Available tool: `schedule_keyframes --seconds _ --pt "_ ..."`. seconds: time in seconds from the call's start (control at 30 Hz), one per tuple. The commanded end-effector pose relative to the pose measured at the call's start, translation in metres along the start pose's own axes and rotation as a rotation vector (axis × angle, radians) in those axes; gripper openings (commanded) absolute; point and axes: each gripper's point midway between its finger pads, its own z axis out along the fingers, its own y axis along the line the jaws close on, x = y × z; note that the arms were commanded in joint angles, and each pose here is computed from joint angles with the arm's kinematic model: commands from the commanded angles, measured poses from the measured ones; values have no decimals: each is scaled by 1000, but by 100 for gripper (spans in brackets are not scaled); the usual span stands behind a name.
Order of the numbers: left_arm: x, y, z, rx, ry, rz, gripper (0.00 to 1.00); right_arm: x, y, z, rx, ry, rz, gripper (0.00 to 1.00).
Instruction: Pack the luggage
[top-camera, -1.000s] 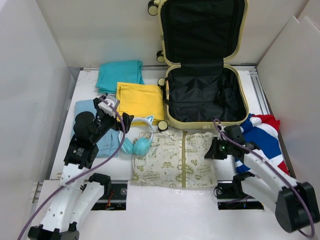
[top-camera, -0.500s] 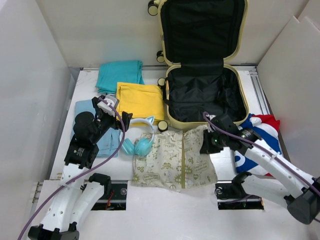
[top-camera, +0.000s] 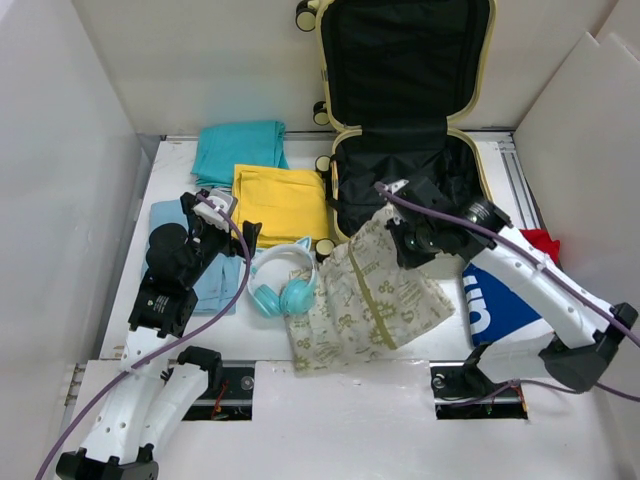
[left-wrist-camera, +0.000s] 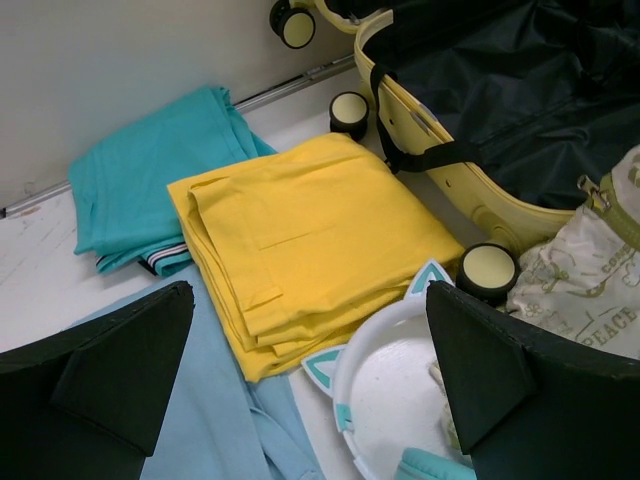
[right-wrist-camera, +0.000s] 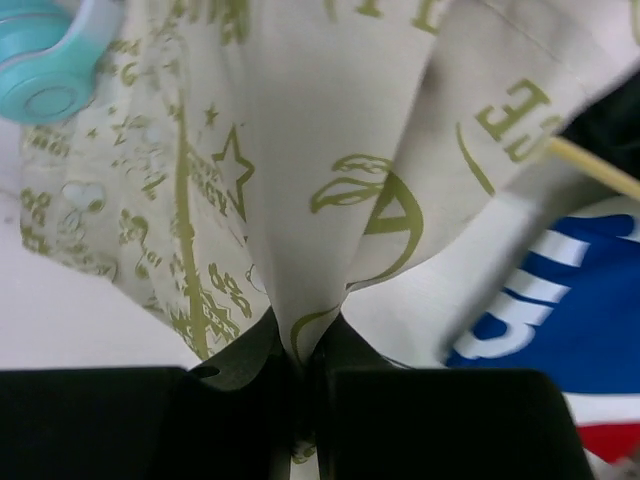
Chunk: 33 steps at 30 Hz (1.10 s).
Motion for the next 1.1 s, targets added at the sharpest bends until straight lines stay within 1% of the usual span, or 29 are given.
schedule_keyframes --seconds 0.0,0.03,0.1,0.2,0.23,0.27,0.3,0.33,0.37,0.43,0.47,0.53,0.57,0.6,0.63,0.67,0.7,0.73,0.77,0.8,0.83,0.9,0.93,0.97,1.0,1.03,1.07 --pt "-13 5 0 -24 -55 32 100 -38 -40 -38 215 -114 -102 0" --pt "-10 5 2 -23 -46 30 100 -48 -42 -35 244 -102 -140 0" --pt "-10 7 2 -32 -45 39 100 -65 -53 -43 323 -127 -165 0" --pt "-10 8 2 -32 -44 48 100 -96 -62 -50 403 -181 -257 0" --pt "-10 9 2 -43 -43 48 100 -112 -69 -51 416 -227 -238 0" --pt "-10 9 2 -43 -43 48 100 -121 -75 -46 434 -223 -280 0" --pt "-10 9 2 -43 -43 48 100 -132 -82 -47 448 -250 -275 0" --pt "-10 9 2 -43 -43 48 100 -139 -98 -45 468 -257 -247 0" --pt "-10 9 2 -43 -43 48 100 -161 -103 -45 470 -311 -254 0" --pt "-10 9 2 -43 -43 48 100 -182 -112 -39 438 -355 -249 0" --pt "-10 11 2 -52 -41 57 100 -201 -129 -48 454 -413 -215 0" --pt "-7 11 4 -51 -32 55 100 -219 -140 -31 428 -416 -227 0" --pt "-7 14 3 -61 -30 66 100 -226 -157 -29 438 -422 -196 0" --pt "-7 14 3 -61 -30 66 100 -240 -166 -20 436 -434 -194 0" --pt "-4 15 5 -69 -18 64 100 -245 -174 -14 428 -431 -182 0" --pt "-2 15 7 -67 -9 62 100 -254 -190 -1 394 -440 -150 0" --pt "-2 16 7 -67 -9 71 100 -261 -197 -8 384 -476 -139 0" --pt "3 16 9 -64 9 68 100 -264 -206 10 367 -461 -112 0" --pt "3 16 9 -64 9 68 100 -269 -210 16 344 -474 -100 0" --pt "5 18 10 -71 20 77 100 -275 -223 14 351 -499 -84 0" --pt "8 18 13 -69 30 75 100 -284 -230 25 338 -520 -56 0" --pt "7 20 14 -78 35 87 100 -293 -240 34 309 -553 -23 0" --pt "10 20 17 -75 47 85 100 -300 -258 29 334 -589 13 0" --pt "10 20 17 -75 47 85 100 -300 -268 48 315 -580 70 0" --pt "10 21 19 -74 53 84 100 -301 -274 56 286 -587 104 0" --pt "14 21 22 -72 67 82 100 -296 -296 61 288 -588 167 0" --pt "14 21 22 -71 67 91 100 -296 -306 76 259 -600 257 0"
